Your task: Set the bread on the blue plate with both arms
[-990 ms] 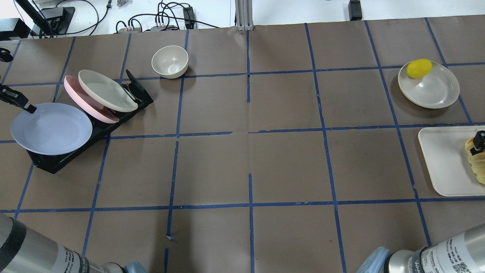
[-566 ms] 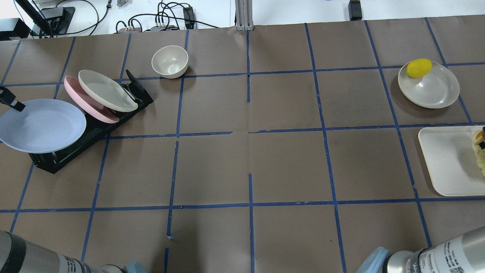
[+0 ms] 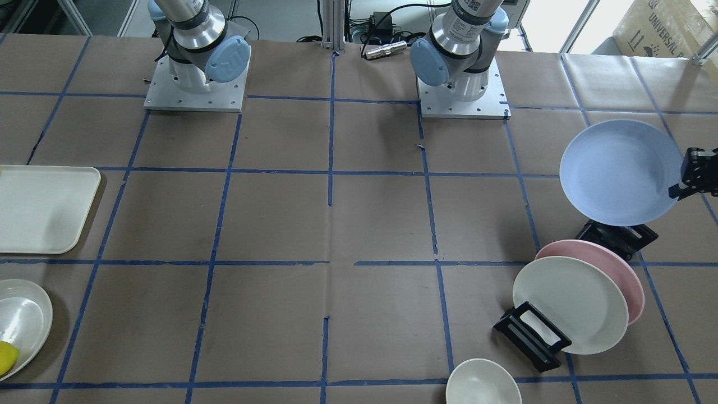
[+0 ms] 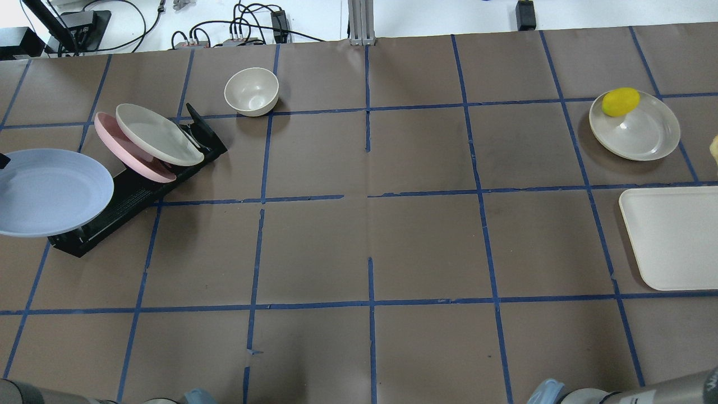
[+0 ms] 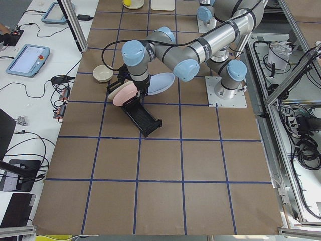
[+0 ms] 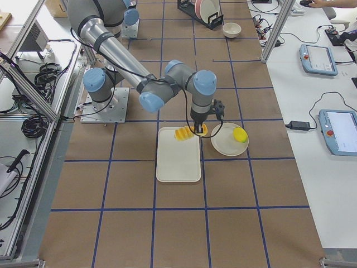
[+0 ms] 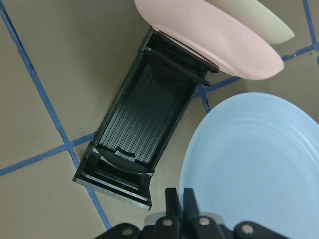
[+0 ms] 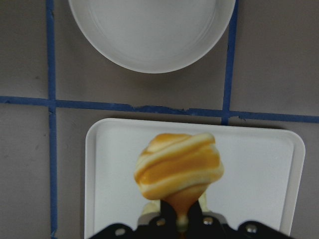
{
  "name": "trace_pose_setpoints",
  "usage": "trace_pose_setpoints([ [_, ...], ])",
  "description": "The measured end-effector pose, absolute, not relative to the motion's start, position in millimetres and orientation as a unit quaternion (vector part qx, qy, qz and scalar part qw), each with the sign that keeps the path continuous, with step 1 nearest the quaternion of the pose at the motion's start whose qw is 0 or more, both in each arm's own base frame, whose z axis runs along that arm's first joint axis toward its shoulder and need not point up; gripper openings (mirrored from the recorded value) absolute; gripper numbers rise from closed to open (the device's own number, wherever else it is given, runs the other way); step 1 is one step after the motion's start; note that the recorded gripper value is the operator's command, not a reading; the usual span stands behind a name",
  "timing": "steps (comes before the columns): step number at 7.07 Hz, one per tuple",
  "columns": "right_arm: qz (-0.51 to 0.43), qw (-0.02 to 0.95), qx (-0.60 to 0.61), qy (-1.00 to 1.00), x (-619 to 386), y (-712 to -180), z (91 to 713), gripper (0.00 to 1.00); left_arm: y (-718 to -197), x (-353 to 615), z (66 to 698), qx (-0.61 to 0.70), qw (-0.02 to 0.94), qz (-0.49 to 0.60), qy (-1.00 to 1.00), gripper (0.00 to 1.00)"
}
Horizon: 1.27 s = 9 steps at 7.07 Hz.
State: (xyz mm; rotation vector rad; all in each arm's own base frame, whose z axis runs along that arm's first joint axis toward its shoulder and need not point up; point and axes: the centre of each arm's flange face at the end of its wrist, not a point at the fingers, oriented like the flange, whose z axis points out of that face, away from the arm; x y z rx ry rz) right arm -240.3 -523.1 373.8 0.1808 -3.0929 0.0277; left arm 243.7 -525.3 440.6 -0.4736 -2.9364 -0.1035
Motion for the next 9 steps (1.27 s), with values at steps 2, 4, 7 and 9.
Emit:
trace_pose_setpoints([
  [2, 0.048, 0.025, 0.099, -0.994, -157, -533, 422, 0.04, -534, 201, 447, -0.134, 0.078, -0.042, -0.987, 0.02],
  [4, 0.069, 0.025, 0.095, -0.993, -72, -534, 449, 0.03, -554, 137, 445, -0.115, 0.076, -0.049, -0.989, 0.02],
  [7, 0.062, 0.009, 0.104, -0.993, 37, -528, 453, 0.03, -574, 40, 429, -0.059, 0.126, -0.032, -0.99, 0.01],
  [9, 0.039, 0.006, 0.124, -0.992, 80, -527, 442, 0.04, -593, -25, 405, -0.044, 0.148, -0.009, -0.988, 0.01],
])
